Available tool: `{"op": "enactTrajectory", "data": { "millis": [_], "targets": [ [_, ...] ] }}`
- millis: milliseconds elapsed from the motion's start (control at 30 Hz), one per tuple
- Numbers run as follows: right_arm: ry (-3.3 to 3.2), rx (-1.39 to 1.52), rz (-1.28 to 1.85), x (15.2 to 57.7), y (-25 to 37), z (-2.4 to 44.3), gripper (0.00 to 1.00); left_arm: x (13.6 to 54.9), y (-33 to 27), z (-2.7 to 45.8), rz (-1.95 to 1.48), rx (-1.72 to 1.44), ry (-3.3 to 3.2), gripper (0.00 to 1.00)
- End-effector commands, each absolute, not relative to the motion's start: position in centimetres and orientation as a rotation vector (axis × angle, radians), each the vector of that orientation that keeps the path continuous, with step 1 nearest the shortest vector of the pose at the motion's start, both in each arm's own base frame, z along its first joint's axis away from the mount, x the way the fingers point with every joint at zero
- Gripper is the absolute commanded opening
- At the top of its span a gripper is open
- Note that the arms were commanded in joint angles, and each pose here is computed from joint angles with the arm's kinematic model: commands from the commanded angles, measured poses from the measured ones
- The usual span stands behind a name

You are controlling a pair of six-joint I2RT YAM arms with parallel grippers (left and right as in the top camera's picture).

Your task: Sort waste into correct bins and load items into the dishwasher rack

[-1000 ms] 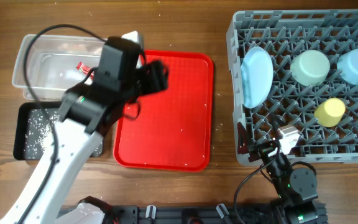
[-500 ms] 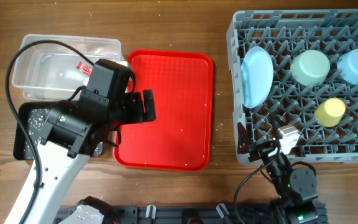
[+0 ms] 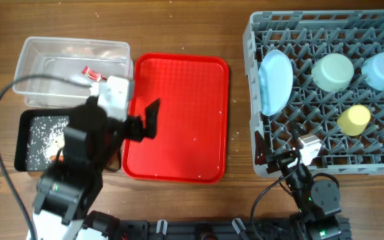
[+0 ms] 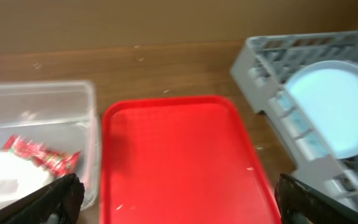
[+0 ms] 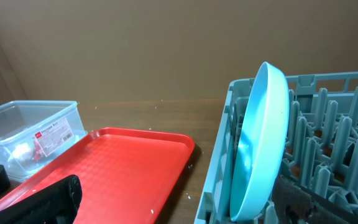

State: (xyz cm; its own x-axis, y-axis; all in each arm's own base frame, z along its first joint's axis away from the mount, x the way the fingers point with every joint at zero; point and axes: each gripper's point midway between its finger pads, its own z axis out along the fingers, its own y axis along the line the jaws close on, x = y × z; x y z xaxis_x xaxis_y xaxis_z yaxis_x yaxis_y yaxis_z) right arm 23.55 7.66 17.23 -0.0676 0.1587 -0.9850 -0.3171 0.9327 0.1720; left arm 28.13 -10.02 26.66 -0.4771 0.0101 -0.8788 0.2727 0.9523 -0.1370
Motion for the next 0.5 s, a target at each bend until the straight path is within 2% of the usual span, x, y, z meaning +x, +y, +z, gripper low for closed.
{"op": "enactTrajectory", "data": {
  "millis": [0,267,467],
  "targets": [
    [1.586,-0.107,0.393,23.6,7.4,17.4,1.00,26.7,-7.5,25.2,-0.283,0.154,2.013,1.00],
    [1.586,-0.107,0.393,23.6,7.4,17.4,1.00,24.0,-2.6,23.3,-0.202,-0.010,1.843,1.00],
    [1.586,-0.107,0.393,23.6,7.4,17.4,1.00,23.1,-2.2,18.7,-0.202,-0.013,1.728,1.00]
  ]
}}
